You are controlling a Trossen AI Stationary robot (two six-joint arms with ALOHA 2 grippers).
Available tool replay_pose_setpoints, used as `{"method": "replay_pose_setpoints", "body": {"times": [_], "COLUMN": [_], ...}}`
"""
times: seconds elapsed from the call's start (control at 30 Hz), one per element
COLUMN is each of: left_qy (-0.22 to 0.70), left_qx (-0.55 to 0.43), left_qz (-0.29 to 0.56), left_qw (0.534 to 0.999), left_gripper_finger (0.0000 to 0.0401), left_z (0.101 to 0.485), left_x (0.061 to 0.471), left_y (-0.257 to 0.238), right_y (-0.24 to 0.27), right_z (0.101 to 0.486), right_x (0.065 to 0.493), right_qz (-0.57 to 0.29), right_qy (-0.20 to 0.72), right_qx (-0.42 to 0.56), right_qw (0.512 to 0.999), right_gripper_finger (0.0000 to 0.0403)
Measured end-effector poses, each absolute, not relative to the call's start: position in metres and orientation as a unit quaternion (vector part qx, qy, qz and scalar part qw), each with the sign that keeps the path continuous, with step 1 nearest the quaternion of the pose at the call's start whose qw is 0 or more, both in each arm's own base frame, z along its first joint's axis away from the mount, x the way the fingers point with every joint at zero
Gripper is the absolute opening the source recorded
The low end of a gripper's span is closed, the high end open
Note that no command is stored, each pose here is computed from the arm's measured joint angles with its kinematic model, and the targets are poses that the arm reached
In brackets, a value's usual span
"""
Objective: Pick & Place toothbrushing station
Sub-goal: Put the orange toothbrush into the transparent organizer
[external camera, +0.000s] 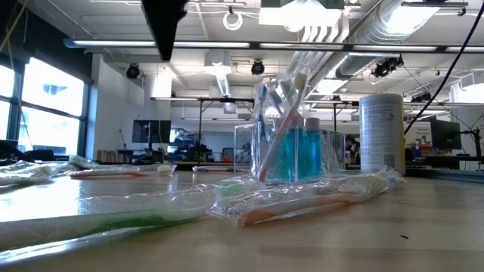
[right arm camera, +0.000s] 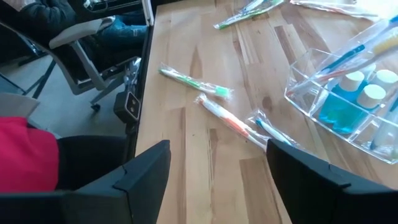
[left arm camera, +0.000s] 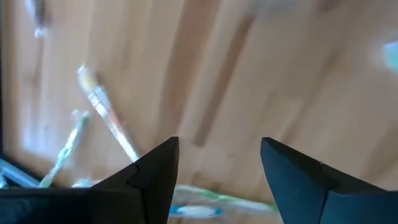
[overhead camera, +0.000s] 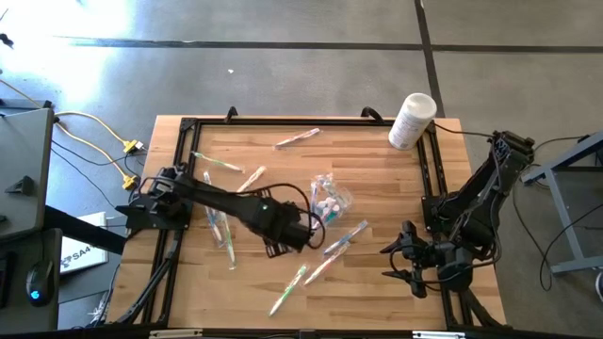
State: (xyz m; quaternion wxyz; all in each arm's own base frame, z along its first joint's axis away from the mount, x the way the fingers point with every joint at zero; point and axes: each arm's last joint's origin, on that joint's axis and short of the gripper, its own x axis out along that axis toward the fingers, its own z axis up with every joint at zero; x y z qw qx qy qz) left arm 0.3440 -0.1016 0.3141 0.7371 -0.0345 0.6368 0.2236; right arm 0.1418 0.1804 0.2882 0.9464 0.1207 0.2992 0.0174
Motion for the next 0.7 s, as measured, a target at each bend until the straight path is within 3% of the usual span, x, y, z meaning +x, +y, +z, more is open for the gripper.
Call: {"method": "replay_pose_setpoints", "body": {"times": [0.43,0.57,0.7], "left_qy": [0.766,0.765,0.740], "left_qx": [-0.109,-0.151,-0.177], "left_qz": [0.319,0.340,0.338], "left_qw": [0.548,0.527,0.554], "left_gripper_finger": [0.0219,0.0219,0.0219], "left_z": [0.234,0.216,0.198], "left_x": [0.305,0.290,0.288], "left_y": [0.025,0.059,0.079], "right_y": [0.194,0.198,0.202], "right_z": [0.263,0.256,0.248], "right_x": [0.151,0.154,0.156], "right_qz": [-0.004,-0.010,-0.015], "right_qy": [0.335,0.343,0.351], "right_qx": [0.062,0.052,0.039], "right_qw": [0.940,0.938,0.936], "right_gripper_finger": [0.0259,0.0259,0.0259]}}
